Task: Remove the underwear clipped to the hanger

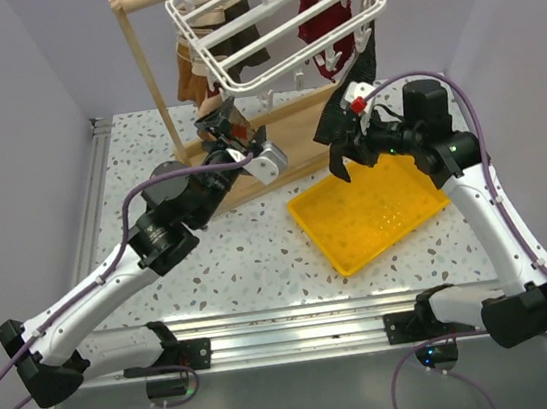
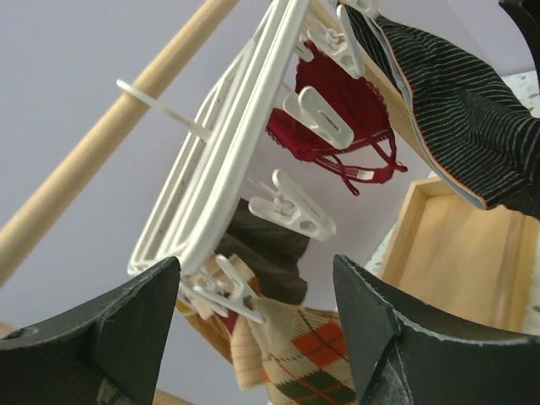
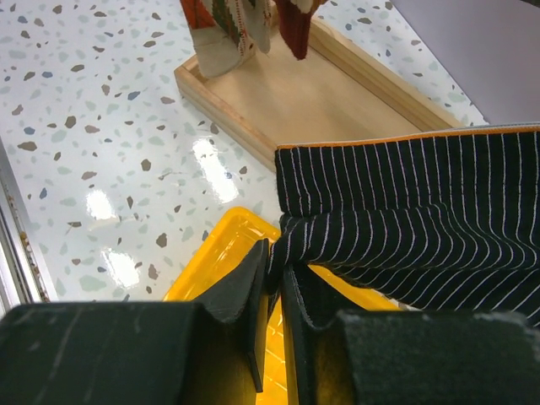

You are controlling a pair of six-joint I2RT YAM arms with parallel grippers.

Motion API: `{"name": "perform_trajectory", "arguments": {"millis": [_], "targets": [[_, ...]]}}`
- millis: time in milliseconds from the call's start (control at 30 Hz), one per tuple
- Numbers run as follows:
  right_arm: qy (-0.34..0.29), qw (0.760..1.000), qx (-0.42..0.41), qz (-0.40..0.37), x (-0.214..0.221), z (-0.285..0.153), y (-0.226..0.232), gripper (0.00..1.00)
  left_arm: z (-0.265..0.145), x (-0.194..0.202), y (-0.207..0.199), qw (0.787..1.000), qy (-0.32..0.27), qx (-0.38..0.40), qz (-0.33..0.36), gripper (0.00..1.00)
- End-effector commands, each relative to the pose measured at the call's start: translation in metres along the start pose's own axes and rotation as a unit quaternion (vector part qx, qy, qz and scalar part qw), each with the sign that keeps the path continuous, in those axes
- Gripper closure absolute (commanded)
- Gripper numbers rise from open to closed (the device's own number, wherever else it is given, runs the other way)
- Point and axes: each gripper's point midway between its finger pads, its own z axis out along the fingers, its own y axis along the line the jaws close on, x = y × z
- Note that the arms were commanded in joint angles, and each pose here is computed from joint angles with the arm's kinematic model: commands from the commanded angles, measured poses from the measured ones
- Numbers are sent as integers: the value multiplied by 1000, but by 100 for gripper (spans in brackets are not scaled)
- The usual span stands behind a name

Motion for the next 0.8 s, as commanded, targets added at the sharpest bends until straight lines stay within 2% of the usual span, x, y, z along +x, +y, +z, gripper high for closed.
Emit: {"name": "perform_trajectory", "arguments": {"millis": [0, 300, 500, 767], "targets": [[-21, 999, 23, -12, -22, -10, -5, 87, 10, -47, 39, 994, -99, -17, 51, 24], [-19, 1000, 20, -4, -19, -8, -4, 86, 54, -66, 35, 991, -118, 38, 51, 33], [-21, 1000, 23, -2, -19, -9, -4, 85, 87, -52, 14, 991, -99, 64, 70, 36], [-24, 999, 25, -4, -20, -12, -2, 85, 104, -37, 12, 991, -66, 58, 103, 39]]}}
